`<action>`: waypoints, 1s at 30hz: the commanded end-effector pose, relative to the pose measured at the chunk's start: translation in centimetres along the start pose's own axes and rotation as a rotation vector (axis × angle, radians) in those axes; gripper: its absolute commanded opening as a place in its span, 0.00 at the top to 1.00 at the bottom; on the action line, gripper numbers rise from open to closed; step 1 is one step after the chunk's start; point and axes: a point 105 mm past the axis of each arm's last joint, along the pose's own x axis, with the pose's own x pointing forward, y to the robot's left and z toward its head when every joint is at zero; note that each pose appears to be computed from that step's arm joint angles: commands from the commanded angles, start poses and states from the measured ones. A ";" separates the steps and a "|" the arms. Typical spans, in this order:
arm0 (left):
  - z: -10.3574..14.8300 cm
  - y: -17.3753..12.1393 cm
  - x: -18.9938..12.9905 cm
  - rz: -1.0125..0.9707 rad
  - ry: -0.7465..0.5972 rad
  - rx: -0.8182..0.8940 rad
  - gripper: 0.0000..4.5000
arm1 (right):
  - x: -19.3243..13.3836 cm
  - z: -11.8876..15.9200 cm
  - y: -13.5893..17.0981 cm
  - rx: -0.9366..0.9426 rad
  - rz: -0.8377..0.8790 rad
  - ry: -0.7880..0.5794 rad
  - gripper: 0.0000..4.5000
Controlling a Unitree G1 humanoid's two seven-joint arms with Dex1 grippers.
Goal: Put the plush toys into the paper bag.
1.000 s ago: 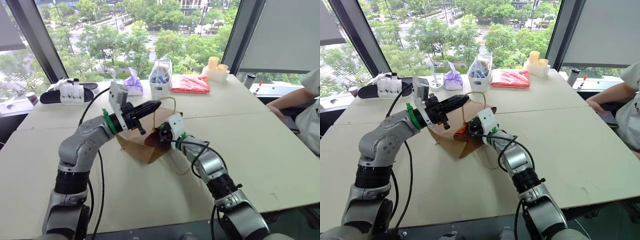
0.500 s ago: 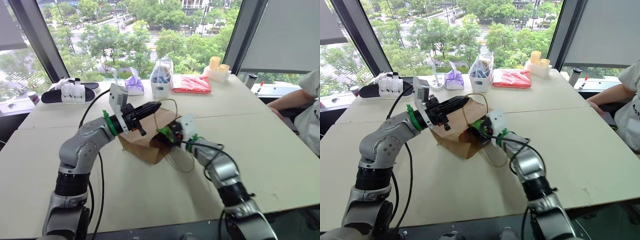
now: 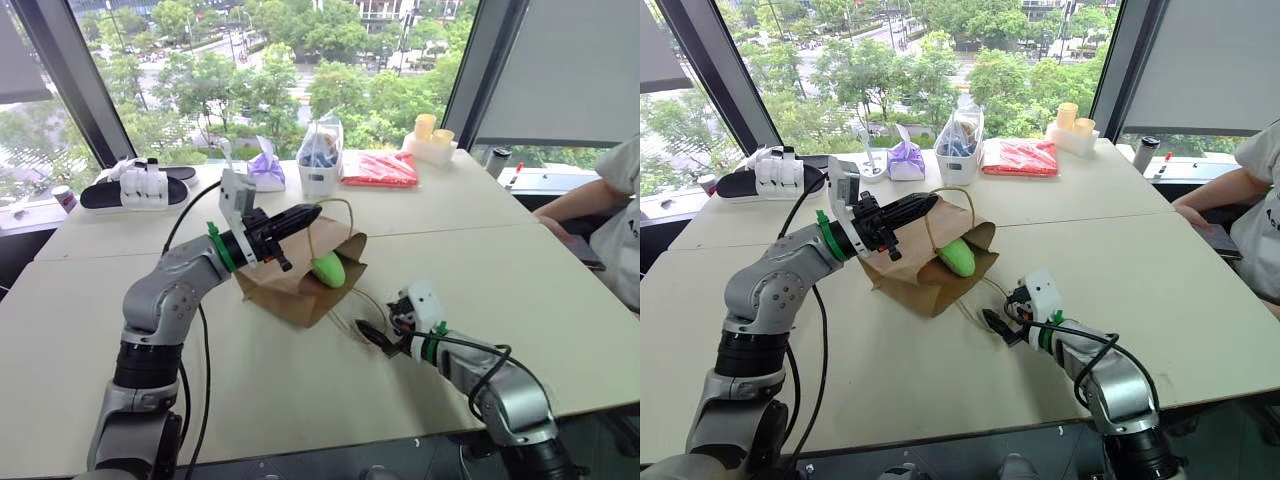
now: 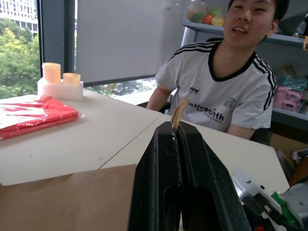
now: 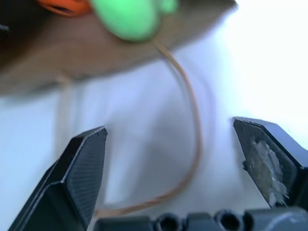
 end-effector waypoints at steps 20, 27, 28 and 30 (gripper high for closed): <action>4.5 0.5 1.4 0.023 -0.166 0.005 1.00 | -1.2 8.9 -1.4 -0.206 0.002 -0.220 0.99; 4.7 1.9 2.8 0.039 -0.176 0.025 1.00 | -4.9 15.0 -2.5 -0.168 -0.017 -0.343 0.99; 4.5 2.2 2.9 0.043 -0.174 0.027 1.00 | -5.3 15.6 -2.4 -0.161 -0.013 -0.356 0.99; 4.1 2.6 3.0 0.051 -0.166 0.031 1.00 | -5.5 16.1 -2.1 -0.139 0.004 -0.368 0.99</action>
